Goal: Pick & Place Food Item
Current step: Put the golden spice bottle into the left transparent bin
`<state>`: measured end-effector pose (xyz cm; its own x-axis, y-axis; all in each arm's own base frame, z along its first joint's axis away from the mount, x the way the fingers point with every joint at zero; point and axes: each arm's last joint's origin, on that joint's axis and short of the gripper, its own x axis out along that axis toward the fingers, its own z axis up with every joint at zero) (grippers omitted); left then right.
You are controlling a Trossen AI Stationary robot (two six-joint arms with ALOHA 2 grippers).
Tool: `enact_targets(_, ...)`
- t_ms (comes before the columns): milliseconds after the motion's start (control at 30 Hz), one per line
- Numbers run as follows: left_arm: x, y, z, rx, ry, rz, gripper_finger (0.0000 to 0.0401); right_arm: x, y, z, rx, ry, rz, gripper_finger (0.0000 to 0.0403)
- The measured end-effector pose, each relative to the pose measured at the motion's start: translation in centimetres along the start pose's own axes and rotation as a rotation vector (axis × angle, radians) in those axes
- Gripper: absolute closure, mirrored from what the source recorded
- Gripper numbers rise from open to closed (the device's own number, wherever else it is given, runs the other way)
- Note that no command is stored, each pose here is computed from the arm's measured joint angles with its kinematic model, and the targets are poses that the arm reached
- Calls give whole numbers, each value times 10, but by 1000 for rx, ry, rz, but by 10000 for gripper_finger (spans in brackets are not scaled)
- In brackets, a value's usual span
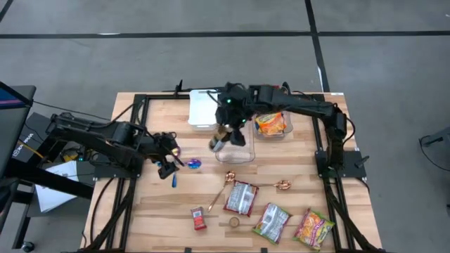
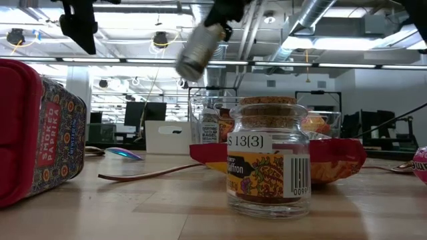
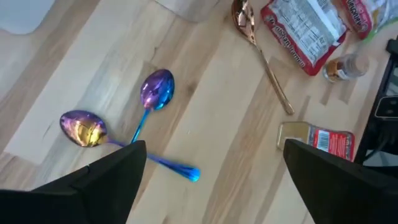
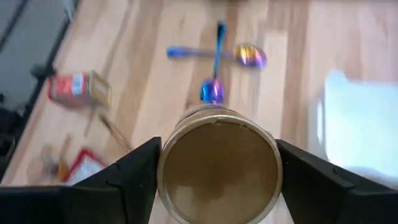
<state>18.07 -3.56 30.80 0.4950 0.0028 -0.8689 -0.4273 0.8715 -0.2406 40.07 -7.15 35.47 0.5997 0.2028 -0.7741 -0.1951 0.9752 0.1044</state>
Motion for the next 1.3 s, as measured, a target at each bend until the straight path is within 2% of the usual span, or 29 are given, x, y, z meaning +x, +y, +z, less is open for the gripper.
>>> enact_targets(267, 3, 7, -7, -27, 4, 33, 39, -22, -20, -28, 44, 253, -60, 136)
enact_targets(400, 12, 9, -12, -46, 10, 41, 44, -25, -32, -35, 90, 294, -115, 136)
enact_targets(700, 24, 9, -13, -72, -20, 14, 55, -8, -60, -69, 209, 406, -114, 136)
enact_targets(967, 26, 8, -13, -73, -25, 9, 61, 12, -70, -77, 195, 366, -161, 136)
enact_targets(1300, 26, 8, -13, -89, -25, 8, 60, 32, -74, -92, 195, 382, -171, 136)
